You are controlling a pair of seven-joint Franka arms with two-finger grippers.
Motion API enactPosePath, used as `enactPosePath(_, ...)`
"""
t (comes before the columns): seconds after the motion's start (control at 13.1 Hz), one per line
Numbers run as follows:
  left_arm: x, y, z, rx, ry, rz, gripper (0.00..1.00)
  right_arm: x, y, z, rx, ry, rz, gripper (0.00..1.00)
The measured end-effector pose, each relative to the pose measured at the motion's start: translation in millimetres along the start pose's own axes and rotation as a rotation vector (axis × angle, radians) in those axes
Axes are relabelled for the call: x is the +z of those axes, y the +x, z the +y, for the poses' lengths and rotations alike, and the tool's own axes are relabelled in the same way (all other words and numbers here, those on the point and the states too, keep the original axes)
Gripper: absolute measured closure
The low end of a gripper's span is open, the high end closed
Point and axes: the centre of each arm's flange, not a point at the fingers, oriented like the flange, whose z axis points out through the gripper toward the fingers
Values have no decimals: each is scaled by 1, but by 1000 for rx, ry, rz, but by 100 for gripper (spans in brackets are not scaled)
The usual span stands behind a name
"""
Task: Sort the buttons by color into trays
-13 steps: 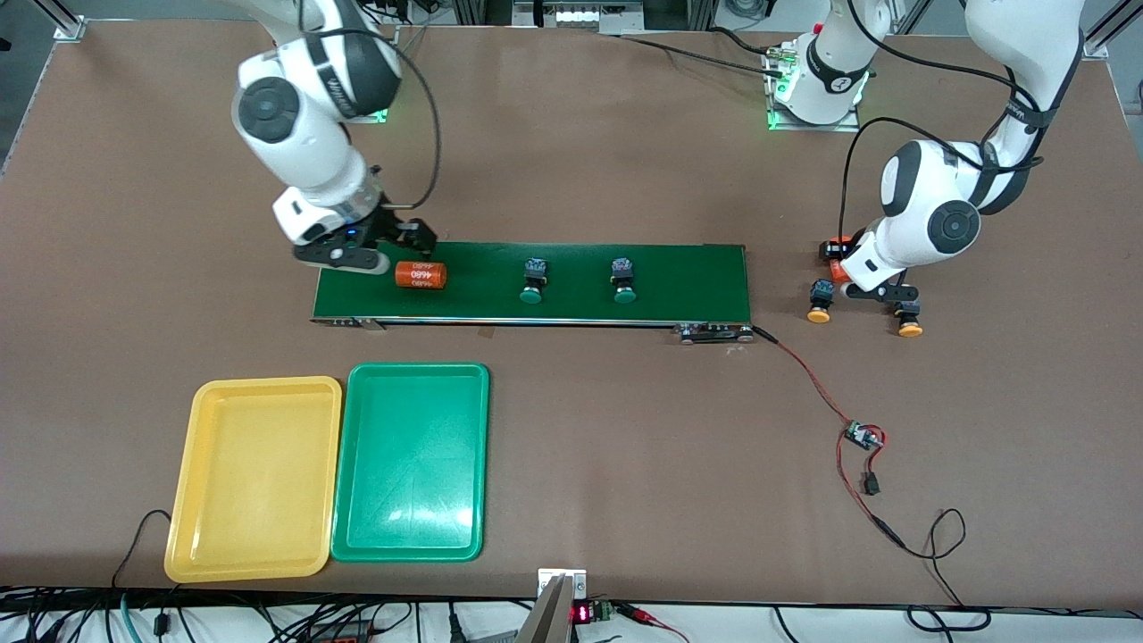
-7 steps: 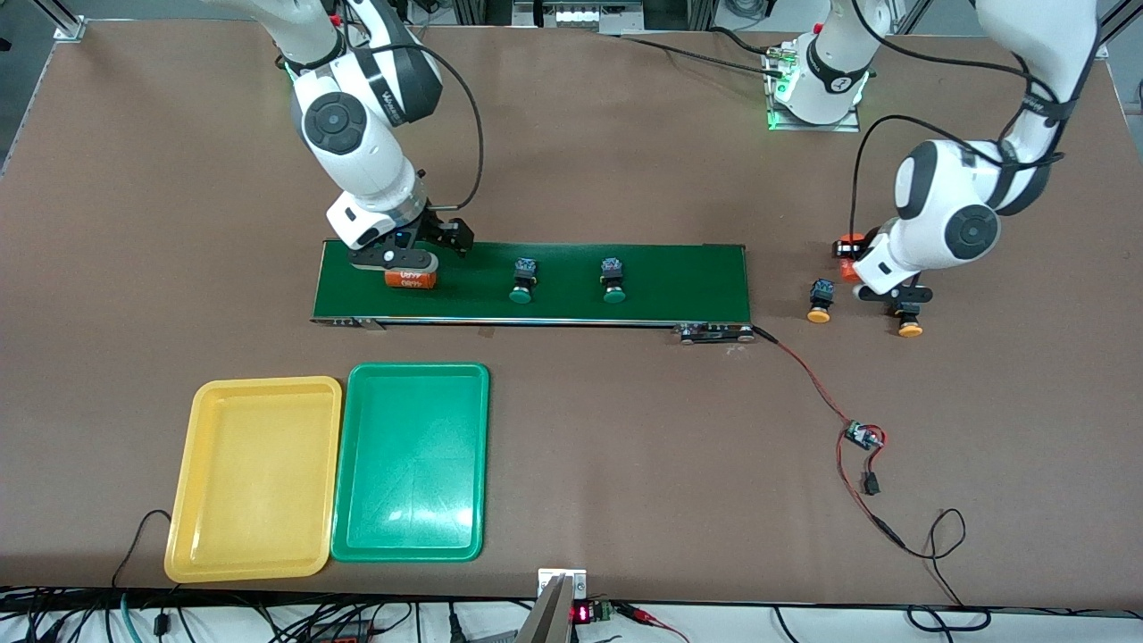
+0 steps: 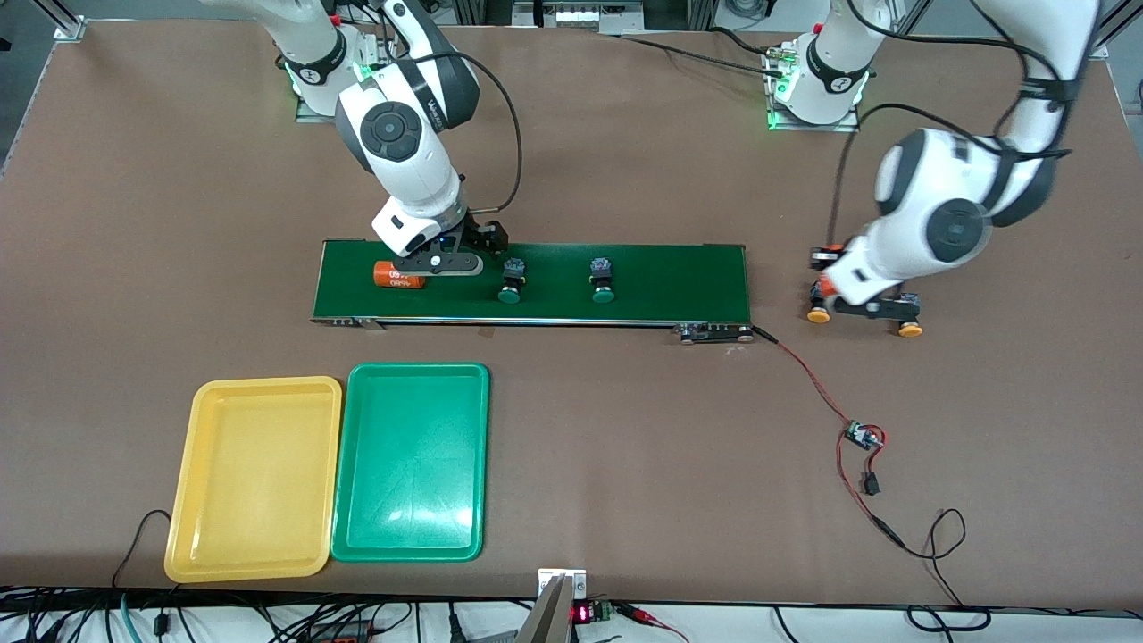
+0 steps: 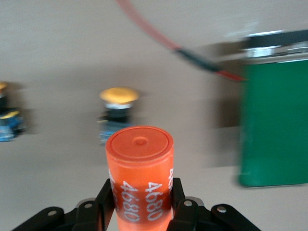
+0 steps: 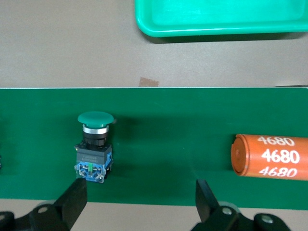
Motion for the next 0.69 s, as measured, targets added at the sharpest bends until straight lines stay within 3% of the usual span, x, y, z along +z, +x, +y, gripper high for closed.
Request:
enactPosePath(0.31,-5,-7,89,211,-10,73,50,11,2,1,29,-5,-1,0)
enactPosePath(0.69,-4,-5,118,704,-5,146,50,29,14,16,66,-22,-9,0)
